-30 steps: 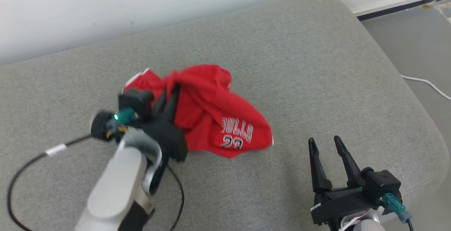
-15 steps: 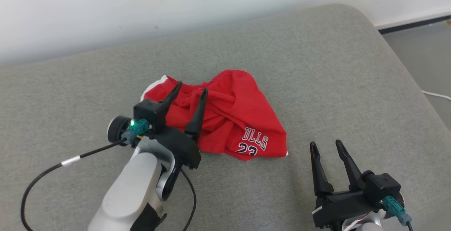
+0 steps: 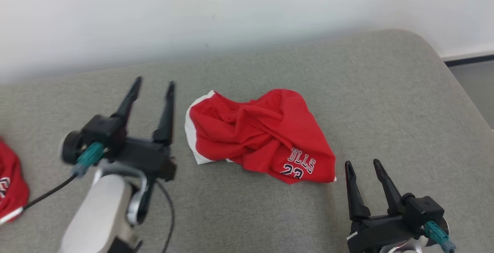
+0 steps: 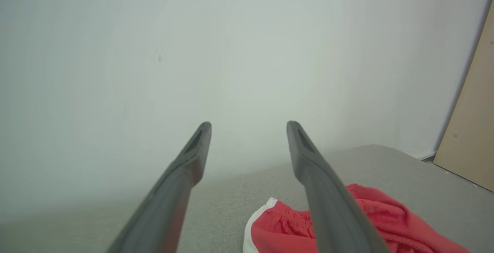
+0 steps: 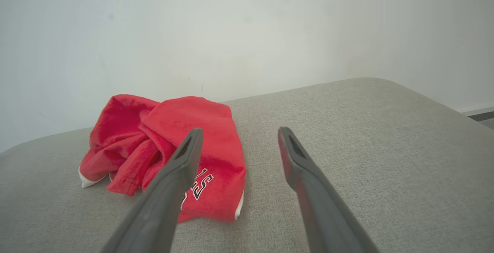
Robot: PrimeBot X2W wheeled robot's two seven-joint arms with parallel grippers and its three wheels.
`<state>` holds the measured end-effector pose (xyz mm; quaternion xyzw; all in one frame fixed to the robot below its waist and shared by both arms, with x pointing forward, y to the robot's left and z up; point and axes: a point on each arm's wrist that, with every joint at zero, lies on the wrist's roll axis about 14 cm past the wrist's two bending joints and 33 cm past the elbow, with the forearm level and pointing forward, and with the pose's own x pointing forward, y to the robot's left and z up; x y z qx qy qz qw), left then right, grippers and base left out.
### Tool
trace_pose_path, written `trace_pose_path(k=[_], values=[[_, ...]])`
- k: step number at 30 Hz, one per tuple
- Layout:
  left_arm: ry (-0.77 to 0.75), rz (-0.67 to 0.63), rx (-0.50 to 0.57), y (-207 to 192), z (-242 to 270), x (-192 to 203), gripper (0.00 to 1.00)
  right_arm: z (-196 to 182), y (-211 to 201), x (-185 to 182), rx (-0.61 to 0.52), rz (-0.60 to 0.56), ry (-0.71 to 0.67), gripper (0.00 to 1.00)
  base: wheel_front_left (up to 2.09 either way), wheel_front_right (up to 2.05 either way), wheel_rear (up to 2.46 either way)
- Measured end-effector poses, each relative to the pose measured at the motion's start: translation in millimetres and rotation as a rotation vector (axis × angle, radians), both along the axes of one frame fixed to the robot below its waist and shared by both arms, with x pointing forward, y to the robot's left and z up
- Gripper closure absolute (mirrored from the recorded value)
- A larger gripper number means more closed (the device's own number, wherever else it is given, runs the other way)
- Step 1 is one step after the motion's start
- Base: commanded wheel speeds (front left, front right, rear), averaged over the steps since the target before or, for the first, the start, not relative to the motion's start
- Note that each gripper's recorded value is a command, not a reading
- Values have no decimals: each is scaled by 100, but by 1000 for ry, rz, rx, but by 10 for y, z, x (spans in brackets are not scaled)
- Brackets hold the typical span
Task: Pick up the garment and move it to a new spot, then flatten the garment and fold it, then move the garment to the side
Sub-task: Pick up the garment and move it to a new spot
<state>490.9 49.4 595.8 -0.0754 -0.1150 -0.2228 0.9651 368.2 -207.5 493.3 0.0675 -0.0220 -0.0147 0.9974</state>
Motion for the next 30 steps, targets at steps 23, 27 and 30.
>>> trace_pose_path(k=[23, 27, 30], values=[[38, 417, 61, 1589, -425, -1013, 0, 136, 273, -14, -25, 84, -44, 0, 0, 0, 0], [85, 381, 72, 1511, -602, -1110, 0, 134, 301, -9, -32, 93, -44, 0, 0, 0, 0], [111, 370, 73, 1464, -696, -1161, 0, 98, 312, -23, -35, 97, -33, 0, 0, 0, 0]])
